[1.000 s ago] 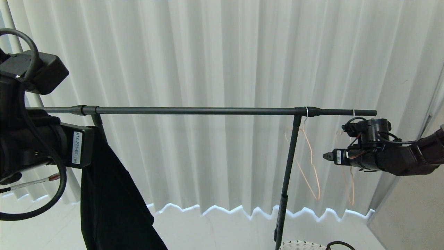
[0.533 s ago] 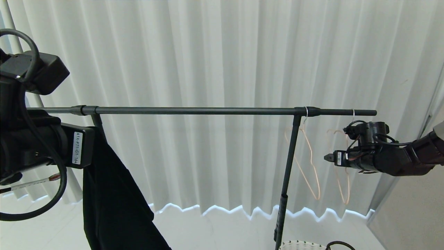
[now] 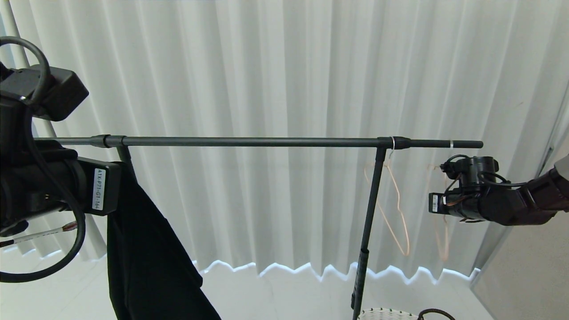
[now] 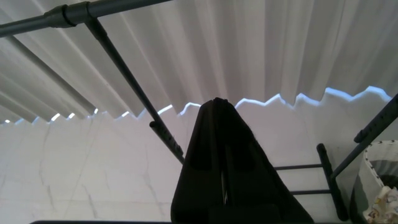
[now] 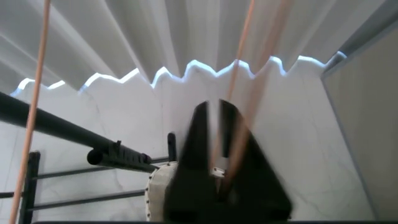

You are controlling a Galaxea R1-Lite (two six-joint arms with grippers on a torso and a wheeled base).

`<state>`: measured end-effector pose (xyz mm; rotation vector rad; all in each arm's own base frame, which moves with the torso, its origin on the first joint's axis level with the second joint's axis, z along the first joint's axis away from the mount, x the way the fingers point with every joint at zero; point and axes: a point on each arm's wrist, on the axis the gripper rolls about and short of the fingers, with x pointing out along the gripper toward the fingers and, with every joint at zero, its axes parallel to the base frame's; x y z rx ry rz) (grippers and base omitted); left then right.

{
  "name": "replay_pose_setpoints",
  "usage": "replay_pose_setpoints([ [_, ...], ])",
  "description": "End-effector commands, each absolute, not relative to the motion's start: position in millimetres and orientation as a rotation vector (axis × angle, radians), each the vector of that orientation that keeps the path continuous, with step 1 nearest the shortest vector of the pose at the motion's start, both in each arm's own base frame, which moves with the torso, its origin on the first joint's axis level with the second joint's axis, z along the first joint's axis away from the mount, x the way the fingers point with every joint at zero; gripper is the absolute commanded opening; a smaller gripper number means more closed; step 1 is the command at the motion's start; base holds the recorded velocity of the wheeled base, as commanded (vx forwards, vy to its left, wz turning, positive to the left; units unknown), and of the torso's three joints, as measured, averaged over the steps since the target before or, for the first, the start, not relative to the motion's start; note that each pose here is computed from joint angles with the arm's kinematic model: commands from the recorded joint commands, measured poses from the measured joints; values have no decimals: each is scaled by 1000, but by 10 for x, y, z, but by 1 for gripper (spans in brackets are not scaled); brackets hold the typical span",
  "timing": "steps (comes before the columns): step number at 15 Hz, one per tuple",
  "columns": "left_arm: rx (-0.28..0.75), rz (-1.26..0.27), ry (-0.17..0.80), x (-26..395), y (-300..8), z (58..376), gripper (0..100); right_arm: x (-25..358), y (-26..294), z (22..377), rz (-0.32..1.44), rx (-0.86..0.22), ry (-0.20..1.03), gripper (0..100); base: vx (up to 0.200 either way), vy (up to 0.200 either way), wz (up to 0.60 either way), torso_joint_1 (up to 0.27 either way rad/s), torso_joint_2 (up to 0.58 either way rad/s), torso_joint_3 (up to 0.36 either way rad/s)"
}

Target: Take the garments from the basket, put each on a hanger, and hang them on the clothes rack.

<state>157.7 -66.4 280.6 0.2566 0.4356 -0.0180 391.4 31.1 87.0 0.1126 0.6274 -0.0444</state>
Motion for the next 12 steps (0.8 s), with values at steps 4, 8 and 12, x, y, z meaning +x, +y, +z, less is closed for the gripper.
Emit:
replay_pose_setpoints([
  [4,257,-16,434,1573,-660,2811,0,3904,278,953,-45,115,603,0,0,0,0,0,0,0],
  [8,256,-16,432,1573,-660,2816,0,3840,285,1133,-37,119,554,0,0,0,0,0,0,0],
  [12,247,-16,414,1519,-633,2847,0,3694,280,1367,-27,126,459,0,0,0,0,0,0,0],
])
